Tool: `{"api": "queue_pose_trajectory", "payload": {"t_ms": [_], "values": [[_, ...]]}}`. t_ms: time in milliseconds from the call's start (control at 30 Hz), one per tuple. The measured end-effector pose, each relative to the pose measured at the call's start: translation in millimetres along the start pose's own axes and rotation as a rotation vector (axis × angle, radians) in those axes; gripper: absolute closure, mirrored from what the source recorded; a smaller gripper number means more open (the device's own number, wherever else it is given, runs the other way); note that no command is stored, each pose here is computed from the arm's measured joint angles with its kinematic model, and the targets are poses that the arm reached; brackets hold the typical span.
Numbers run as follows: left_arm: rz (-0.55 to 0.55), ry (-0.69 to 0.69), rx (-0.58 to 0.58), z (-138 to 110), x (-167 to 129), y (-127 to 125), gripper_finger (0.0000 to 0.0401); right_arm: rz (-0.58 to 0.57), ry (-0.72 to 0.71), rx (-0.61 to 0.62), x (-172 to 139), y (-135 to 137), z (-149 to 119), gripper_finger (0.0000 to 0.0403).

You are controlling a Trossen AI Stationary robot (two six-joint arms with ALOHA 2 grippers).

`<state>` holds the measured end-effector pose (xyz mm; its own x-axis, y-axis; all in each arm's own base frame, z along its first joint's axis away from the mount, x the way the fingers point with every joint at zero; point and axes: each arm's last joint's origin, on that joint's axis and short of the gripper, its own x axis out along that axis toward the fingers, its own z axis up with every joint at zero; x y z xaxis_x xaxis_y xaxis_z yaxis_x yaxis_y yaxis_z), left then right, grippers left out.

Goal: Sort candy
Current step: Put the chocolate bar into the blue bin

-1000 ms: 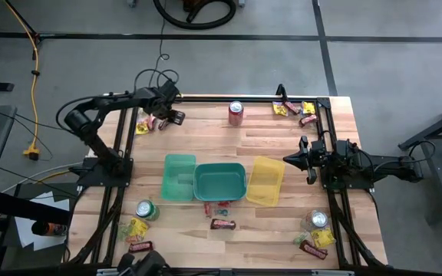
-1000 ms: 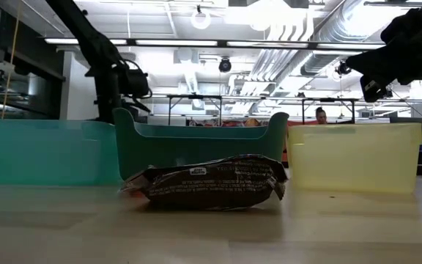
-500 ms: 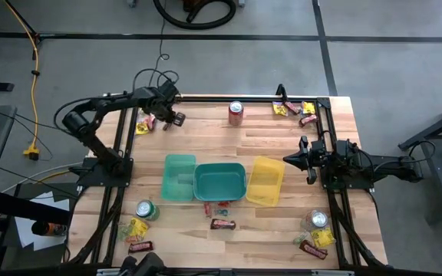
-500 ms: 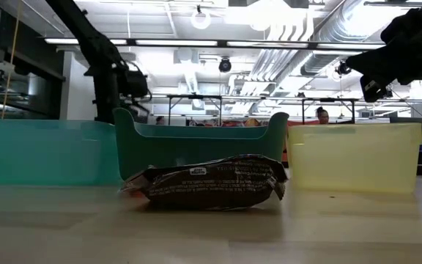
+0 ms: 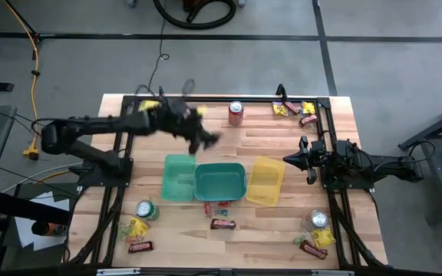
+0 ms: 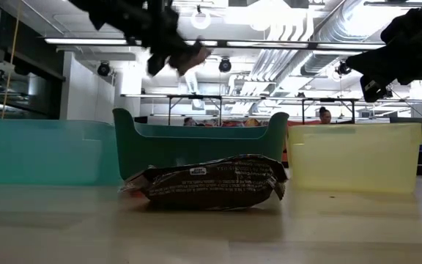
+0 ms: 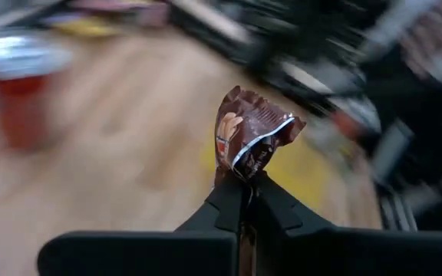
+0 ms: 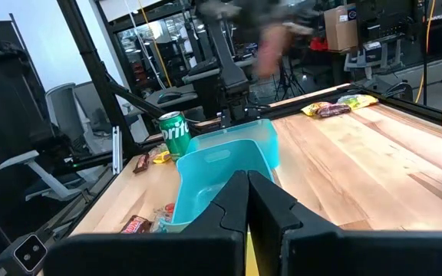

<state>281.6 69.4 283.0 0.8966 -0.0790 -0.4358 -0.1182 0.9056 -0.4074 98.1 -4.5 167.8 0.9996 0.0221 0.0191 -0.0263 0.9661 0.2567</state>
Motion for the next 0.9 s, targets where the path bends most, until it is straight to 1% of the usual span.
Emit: {"api": "queue_pose_trajectory", "payload": {"t_ms": [67, 133, 167, 233, 367, 467, 533, 667, 733, 800, 900], "values": [[-0.06, 0.059, 0.125, -12.5, 12.9, -22.4, 0.04, -0.001, 0.0, 0.0, 0.0, 0.0, 0.0, 0.0402], [-0.07, 0.11, 0.223, -24.9, 23.4, -37.4, 0.04, 0.0, 0.0, 0.0, 0.0, 0.0, 0.0, 0.0402], [-0.063, 0.129, 0.245, -30.4, 28.3, -42.6, 0.0399, 0.0, 0.0, 0.0, 0.0, 0.0, -0.1, 0.0402], [-0.046, 0.156, 0.254, -38.7, 37.7, -48.2, 0.0397, 0.0, 0.0, 0.0, 0.0, 0.0, 0.0, 0.0402], [-0.063, 0.193, 0.26, -51.3, 55.8, -53.6, 0.0383, -0.001, 0.0, 0.0, 0.0, -0.1, -0.1, 0.0402], [-0.066, 0.224, 0.239, -60.2, 67.2, -54.3, 0.0358, 0.0, 0.0, 0.0, 0.0, 0.0, 0.0, 0.0402], [-0.062, 0.25, 0.208, -64.5, 71.5, -54.7, 0.0331, 0.0, 0.0, 0.0, 0.0, 0.0, 0.0, 0.0402], [-0.071, 0.241, 0.185, -60.4, 74.2, -59.2, 0.0267, 0.0, 0.0, 0.0, 0.0, 0.0, 0.0, 0.0402], [-0.076, 0.224, 0.185, -52.7, 73.5, -62.8, 0.0236, -0.001, 0.0, 0.0, 0.0, -0.1, -0.1, 0.0402], [-0.073, 0.236, 0.183, -44.4, 69.2, -67.0, 0.0209, -0.001, 0.0, 0.0, 0.0, -0.1, -0.1, 0.0402], [-0.071, 0.248, 0.166, -25.0, 58.6, -76.9, 0.018, 0.0, 0.0, 0.0, 0.0, -0.1, -0.1, 0.0402]]}}
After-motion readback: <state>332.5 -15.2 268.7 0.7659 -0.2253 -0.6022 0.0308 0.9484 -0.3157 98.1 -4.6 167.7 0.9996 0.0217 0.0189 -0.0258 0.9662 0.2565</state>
